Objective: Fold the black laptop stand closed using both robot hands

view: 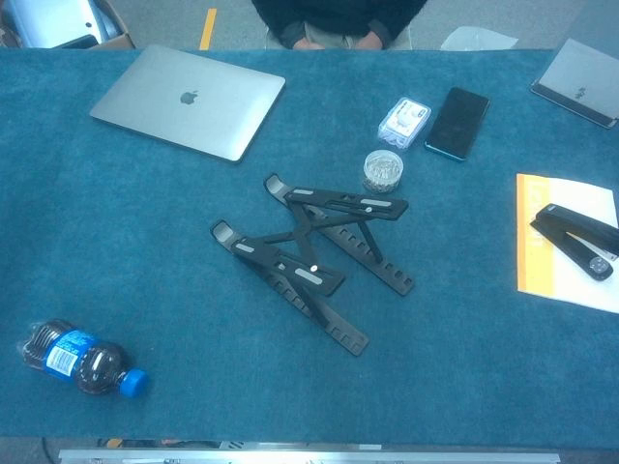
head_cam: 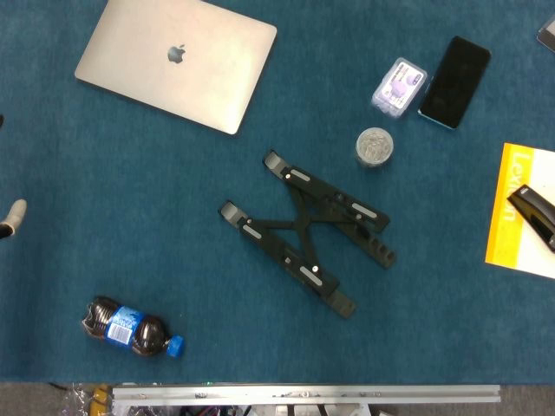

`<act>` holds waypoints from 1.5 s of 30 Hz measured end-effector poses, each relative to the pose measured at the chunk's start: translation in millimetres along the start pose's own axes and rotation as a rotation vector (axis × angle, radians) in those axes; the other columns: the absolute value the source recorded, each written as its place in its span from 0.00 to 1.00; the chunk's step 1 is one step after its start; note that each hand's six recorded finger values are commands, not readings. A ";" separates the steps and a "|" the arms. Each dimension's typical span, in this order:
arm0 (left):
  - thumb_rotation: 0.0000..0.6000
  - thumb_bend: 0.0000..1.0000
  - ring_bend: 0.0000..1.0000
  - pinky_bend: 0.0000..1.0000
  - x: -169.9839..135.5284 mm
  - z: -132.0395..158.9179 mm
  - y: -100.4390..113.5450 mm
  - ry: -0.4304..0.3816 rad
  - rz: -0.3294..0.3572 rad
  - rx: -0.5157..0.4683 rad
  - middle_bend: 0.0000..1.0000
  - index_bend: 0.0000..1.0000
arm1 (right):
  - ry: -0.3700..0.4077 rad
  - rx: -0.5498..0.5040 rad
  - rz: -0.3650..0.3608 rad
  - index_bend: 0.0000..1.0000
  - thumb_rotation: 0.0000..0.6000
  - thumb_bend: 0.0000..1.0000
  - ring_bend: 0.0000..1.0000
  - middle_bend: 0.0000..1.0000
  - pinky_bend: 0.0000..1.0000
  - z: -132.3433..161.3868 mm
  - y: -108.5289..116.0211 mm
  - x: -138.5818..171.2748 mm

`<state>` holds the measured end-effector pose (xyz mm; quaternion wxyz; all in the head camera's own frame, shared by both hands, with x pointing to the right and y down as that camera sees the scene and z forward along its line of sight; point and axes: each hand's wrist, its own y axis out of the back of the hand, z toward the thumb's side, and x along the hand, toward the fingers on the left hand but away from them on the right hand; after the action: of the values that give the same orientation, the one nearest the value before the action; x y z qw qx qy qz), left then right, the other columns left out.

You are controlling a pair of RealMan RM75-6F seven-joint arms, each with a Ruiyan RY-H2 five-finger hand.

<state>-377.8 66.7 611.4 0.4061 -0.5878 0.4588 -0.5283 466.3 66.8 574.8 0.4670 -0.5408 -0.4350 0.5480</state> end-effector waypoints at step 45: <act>0.99 0.26 0.00 0.00 -10.6 113.2 -56.7 -0.518 -0.454 -0.083 0.00 0.00 | 0.179 -0.030 -0.043 0.13 1.00 0.08 0.10 0.25 0.16 56.2 11.3 -58.9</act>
<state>-259.3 90.3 650.7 0.3571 -0.8054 0.2190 -0.4194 408.5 8.4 576.7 0.5076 -0.5850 -0.4111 0.4808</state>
